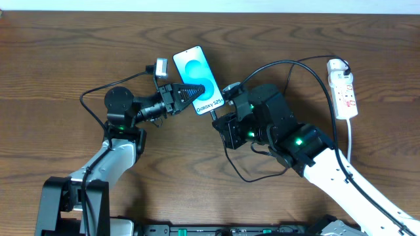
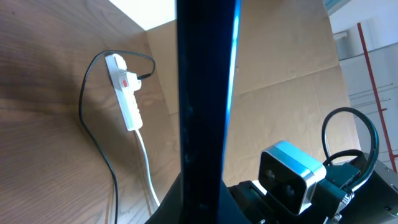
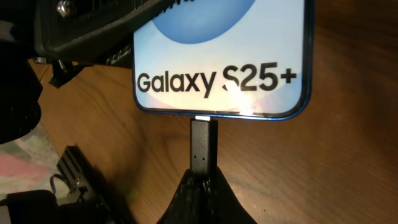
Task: Plug charger to phone and switch on socket
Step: 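Open the right gripper and withdraw it from the plugged cable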
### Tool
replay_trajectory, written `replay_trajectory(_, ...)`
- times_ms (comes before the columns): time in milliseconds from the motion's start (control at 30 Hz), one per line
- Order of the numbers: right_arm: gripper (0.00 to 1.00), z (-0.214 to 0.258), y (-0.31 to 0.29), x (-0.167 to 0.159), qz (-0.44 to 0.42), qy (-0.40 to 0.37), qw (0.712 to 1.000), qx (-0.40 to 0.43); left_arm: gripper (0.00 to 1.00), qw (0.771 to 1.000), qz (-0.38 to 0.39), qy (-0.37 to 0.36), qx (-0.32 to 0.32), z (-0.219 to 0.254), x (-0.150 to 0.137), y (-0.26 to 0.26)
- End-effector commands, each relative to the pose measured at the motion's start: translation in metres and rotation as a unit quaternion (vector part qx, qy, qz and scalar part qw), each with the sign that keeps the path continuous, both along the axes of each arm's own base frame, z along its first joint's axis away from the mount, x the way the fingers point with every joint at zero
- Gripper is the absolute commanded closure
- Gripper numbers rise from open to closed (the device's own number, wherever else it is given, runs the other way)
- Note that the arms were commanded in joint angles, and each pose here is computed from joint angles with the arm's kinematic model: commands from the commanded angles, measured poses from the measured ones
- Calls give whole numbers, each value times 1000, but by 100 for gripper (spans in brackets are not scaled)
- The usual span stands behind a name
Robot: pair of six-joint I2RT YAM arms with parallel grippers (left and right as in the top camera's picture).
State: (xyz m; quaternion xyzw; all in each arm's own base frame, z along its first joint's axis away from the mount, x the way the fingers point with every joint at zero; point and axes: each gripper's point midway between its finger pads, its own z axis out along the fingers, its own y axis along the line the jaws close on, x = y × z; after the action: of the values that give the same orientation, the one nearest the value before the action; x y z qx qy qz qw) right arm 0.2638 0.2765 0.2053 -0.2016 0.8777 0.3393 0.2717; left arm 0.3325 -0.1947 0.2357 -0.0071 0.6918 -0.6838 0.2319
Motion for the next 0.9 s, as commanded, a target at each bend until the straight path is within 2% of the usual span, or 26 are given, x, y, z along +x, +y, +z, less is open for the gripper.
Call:
replay_trajectory(0, 99, 18, -1, 18, -19, -52, 998, 0, 93, 995, -101, -25, 11, 3, -36, -16)
replay_trajectory(267, 97, 21, 1, 20, -14, -66, 998, 2, 93, 995, -100, -25, 11, 3, -36, -16)
replay_trajectory(700, 65, 1, -14, 0, -11, -13, 999, -38, 92, 998, -61, -26, 8, 5, -23, -14)
replay_trajectory(867, 63, 6, -24, -14, -10, -4, 999, -45, 93, 999, -28, -36, 8, 6, -12, -11)
